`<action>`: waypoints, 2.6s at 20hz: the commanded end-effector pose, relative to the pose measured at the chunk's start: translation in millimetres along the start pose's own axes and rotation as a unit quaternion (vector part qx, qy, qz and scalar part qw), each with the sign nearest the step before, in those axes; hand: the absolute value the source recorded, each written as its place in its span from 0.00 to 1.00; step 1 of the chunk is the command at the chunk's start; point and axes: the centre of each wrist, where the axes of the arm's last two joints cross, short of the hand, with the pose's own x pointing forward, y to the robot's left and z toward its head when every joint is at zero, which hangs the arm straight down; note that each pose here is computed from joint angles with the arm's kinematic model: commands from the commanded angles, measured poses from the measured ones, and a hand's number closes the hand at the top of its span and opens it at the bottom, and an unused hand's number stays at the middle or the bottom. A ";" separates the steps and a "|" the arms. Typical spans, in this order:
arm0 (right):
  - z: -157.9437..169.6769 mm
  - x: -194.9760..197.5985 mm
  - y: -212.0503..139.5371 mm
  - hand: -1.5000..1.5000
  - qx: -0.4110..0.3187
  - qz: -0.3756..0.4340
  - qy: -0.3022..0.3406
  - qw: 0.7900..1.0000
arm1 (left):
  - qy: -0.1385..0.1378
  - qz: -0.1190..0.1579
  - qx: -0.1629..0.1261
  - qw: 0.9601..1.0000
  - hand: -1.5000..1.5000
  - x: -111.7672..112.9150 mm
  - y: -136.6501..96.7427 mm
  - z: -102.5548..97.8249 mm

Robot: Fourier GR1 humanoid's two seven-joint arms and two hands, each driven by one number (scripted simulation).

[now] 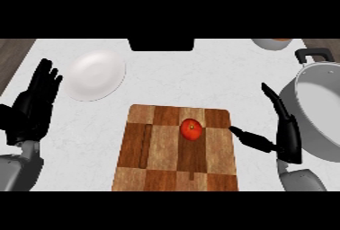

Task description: Pick the tomato from the cutting board and place it in the pot

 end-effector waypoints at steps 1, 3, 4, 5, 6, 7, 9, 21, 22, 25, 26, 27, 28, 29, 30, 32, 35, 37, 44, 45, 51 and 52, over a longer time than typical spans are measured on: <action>-3.1 34.5 2.7 0.00 0.065 0.031 0.015 0.997 | 0.009 0.010 -0.001 1.000 0.50 -1.3 -12.7 0.5; -15.8 34.3 -11.8 0.00 0.134 0.064 0.045 0.988 | 0.002 0.003 -0.001 1.000 0.50 -13.3 -5.0 0.0; -11.8 51.4 -0.4 0.00 0.159 0.063 0.057 0.984 | -0.001 -0.002 -0.004 1.000 0.50 -4.8 -6.1 0.6; -16.3 50.6 2.3 0.00 0.179 0.091 0.072 0.977 | 0.003 0.002 -0.008 1.000 0.50 -6.9 -7.1 9.9; -25.7 63.1 7.3 0.00 0.201 0.102 0.080 0.971 | -0.003 -0.005 -0.007 1.000 0.50 -1.2 -4.2 0.3; -24.6 67.0 8.4 0.00 0.229 0.122 0.099 0.961 | 0.007 0.002 -0.016 1.000 0.50 -8.4 -14.6 8.8; -30.6 76.8 9.4 0.00 0.268 0.163 0.116 0.942 | 0.006 -0.001 -0.011 1.000 0.50 -5.7 -7.5 8.6; -46.1 150.2 73.2 0.00 0.363 0.194 0.190 0.892 | 0.003 -0.003 -0.007 1.000 0.50 5.8 -3.1 14.9; -55.0 143.8 99.2 0.00 0.371 0.200 0.194 0.886 | 0.005 0.010 -0.014 1.000 0.50 1.6 -13.1 13.7; -25.8 128.7 104.3 0.00 0.366 0.189 0.190 0.891 | 0.002 0.008 -0.006 1.000 0.50 15.6 -14.3 -2.1; -49.4 134.1 103.2 0.00 0.379 0.194 0.199 0.883 | -0.002 0.003 -0.008 1.000 0.50 -0.2 -12.1 6.0; -31.3 128.3 106.0 0.00 0.380 0.204 0.197 0.880 | 0.003 0.002 -0.007 1.000 0.50 8.7 -16.8 -4.6; -41.2 115.6 79.5 0.00 0.382 0.206 0.206 0.877 | 0.000 0.007 -0.005 1.000 0.50 -1.4 -4.2 -4.3; -32.6 129.0 107.6 0.00 0.366 0.208 0.213 0.881 | -0.001 0.014 -0.003 1.000 0.50 11.6 -15.2 -4.5; -41.7 142.2 106.7 0.00 0.365 0.232 0.221 0.874 | 0.004 0.003 -0.007 1.000 0.50 -1.1 1.0 4.7; -35.7 118.5 122.8 0.00 0.366 0.246 0.232 0.867 | -0.003 0.008 -0.010 1.000 0.50 6.0 -15.3 5.9; -19.4 95.5 115.5 0.00 0.363 0.255 0.237 0.865 | -0.001 0.001 -0.005 1.000 0.50 -4.0 7.0 1.2; -46.2 103.6 107.1 0.00 0.362 0.251 0.233 0.867 | 0.001 0.002 -0.006 1.000 0.50 -8.7 -11.4 -2.3; -31.3 81.8 147.7 0.00 0.358 0.248 0.232 0.870 | -0.001 0.011 -0.012 1.000 0.50 -26.8 -1.7 7.0; -25.7 71.4 126.6 0.00 0.361 0.256 0.235 0.866 | -0.003 0.002 -0.002 1.000 0.50 0.3 -5.3 16.5; -23.1 64.8 145.6 0.00 0.361 0.264 0.255 0.857 | -0.005 0.003 -0.004 1.000 0.50 5.4 -22.9 19.7; -25.5 64.7 134.4 0.00 0.357 0.261 0.253 0.861 | -0.006 0.002 -0.005 1.000 0.50 16.4 -4.2 0.6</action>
